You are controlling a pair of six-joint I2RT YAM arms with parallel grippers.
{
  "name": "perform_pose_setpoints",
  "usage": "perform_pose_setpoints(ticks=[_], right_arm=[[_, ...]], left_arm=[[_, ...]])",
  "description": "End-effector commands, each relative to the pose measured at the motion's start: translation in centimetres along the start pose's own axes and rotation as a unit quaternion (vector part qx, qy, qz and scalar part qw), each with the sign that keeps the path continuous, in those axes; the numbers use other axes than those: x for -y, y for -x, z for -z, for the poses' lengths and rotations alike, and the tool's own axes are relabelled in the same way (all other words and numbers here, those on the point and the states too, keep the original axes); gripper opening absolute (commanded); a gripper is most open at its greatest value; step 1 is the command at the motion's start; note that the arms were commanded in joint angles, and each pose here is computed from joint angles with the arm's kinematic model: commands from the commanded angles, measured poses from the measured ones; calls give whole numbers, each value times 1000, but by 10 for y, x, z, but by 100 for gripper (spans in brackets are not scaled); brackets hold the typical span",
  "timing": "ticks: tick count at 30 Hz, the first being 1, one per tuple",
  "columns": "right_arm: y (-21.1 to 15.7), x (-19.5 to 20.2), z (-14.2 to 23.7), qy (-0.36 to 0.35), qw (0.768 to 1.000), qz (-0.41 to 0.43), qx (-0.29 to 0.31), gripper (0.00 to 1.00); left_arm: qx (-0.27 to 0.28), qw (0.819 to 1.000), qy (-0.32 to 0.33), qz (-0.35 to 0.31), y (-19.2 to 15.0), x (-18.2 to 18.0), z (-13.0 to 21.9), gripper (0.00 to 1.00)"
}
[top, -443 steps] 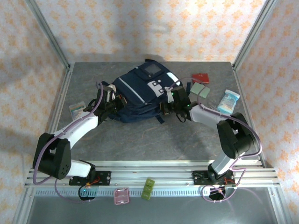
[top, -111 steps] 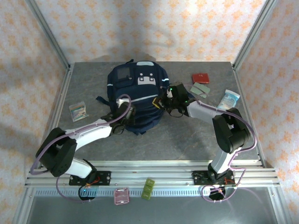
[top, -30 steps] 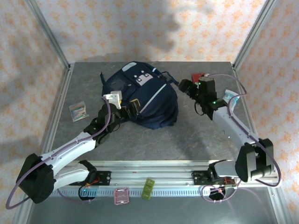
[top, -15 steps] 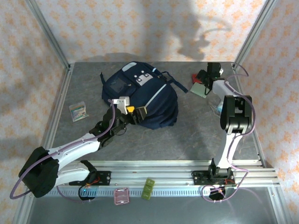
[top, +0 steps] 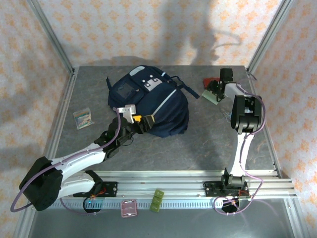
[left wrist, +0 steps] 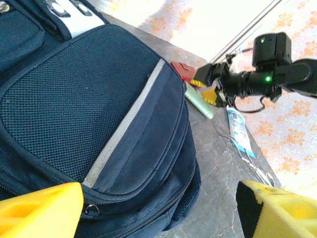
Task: Pack the student bag
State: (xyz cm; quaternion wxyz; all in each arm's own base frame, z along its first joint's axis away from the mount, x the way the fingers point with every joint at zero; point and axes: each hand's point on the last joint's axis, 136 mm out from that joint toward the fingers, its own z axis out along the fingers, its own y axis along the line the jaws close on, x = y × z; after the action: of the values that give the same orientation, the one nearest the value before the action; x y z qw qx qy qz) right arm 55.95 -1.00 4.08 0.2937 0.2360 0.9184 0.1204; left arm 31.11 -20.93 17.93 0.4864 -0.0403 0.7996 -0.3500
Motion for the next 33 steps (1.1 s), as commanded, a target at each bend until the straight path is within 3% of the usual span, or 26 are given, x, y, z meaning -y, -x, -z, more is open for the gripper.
perform_pose_setpoints(ticks=[1, 7, 11, 17, 31, 33], right_arm=[[-35, -6, 26, 9, 999, -6, -44, 60], [-77, -39, 79, 72, 996, -7, -57, 62], [-75, -33, 101, 56, 998, -8, -23, 67], [-81, -20, 90, 29, 999, 11, -35, 66], [-130, -5, 59, 46, 994, -9, -94, 65], [-138, -8, 57, 64, 992, -14, -106, 61]], left_arm=[[13, 1000, -10, 11, 4, 3, -4, 81], [1, 999, -22, 23, -3, 5, -13, 81], [-5, 999, -29, 25, -3, 9, -17, 80], [-6, 999, -32, 25, 0, 13, -16, 79], [-7, 999, -36, 12, 11, 23, -18, 77], [-9, 999, -35, 10, 11, 24, -20, 77]])
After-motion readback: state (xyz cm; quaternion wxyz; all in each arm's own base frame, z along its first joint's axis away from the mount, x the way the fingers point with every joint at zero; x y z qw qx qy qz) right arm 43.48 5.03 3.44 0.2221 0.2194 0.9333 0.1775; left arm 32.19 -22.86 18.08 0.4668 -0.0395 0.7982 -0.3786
